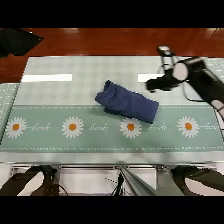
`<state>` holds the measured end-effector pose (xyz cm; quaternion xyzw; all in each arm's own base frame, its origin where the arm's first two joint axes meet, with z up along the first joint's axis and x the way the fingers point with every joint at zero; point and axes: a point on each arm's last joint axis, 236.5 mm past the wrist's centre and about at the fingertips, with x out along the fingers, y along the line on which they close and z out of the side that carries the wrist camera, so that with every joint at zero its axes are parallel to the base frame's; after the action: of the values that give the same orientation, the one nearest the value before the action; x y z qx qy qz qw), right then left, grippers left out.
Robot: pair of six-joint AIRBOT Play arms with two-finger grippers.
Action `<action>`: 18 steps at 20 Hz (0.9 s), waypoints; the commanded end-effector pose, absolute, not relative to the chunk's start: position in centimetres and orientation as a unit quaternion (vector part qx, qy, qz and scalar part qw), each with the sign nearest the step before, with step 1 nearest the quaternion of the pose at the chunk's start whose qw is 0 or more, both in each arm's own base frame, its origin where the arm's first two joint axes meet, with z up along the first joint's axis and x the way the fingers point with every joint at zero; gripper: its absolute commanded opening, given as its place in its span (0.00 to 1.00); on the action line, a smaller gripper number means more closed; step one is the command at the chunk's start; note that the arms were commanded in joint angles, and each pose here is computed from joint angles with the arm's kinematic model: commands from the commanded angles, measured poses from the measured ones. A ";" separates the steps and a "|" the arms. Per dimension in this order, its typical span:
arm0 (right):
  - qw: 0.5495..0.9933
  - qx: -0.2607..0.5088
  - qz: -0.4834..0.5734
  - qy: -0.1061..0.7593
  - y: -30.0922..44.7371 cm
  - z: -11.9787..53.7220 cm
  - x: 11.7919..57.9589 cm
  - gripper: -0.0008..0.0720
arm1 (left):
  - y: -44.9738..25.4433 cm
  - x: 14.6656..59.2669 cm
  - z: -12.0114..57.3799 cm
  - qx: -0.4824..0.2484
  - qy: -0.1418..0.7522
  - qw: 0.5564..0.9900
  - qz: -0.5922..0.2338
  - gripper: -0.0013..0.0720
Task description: Fold the shirts.
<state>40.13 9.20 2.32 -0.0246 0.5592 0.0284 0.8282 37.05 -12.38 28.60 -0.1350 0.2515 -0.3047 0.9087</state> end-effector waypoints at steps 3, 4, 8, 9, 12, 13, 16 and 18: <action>0.745 0.106 -0.083 0.653 -3.9 -1.5 30.2 0.78 | -12.1 36.5 27.3 -0.117 0.276 0.905 -0.301 0.05; 0.738 0.189 -0.040 0.646 -1.3 -2.8 29.9 0.84 | -12.0 36.4 27.0 -0.114 0.282 0.904 -0.301 0.05; 0.728 0.384 0.027 0.567 5.6 -5.7 31.8 0.84 | -12.1 36.0 25.3 -0.125 0.308 0.894 -0.300 0.04; 0.731 0.407 0.020 0.548 6.4 -6.3 32.4 0.84 | -12.2 35.8 24.7 -0.127 0.317 0.890 -0.302 0.04; 0.740 0.432 0.008 0.515 9.1 -7.8 34.0 0.84 | -12.4 35.4 23.2 -0.145 0.342 0.879 -0.299 0.04; 0.739 0.437 0.008 0.513 10.3 -8.3 34.4 0.84 | -12.4 35.4 23.0 -0.148 0.344 0.878 -0.298 0.04; 0.713 0.474 0.000 0.517 13.8 -10.0 34.9 0.63 | -12.3 35.5 23.1 -0.157 0.346 0.877 -0.294 0.04; 0.717 0.473 0.018 0.511 14.3 -9.4 35.4 0.05 | -12.4 35.5 23.1 -0.177 0.352 0.873 -0.287 0.04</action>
<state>34.23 12.98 -9.22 0.4439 0.5322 0.0227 0.7206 35.51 -12.35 23.27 -0.1547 0.3427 -0.2948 0.8785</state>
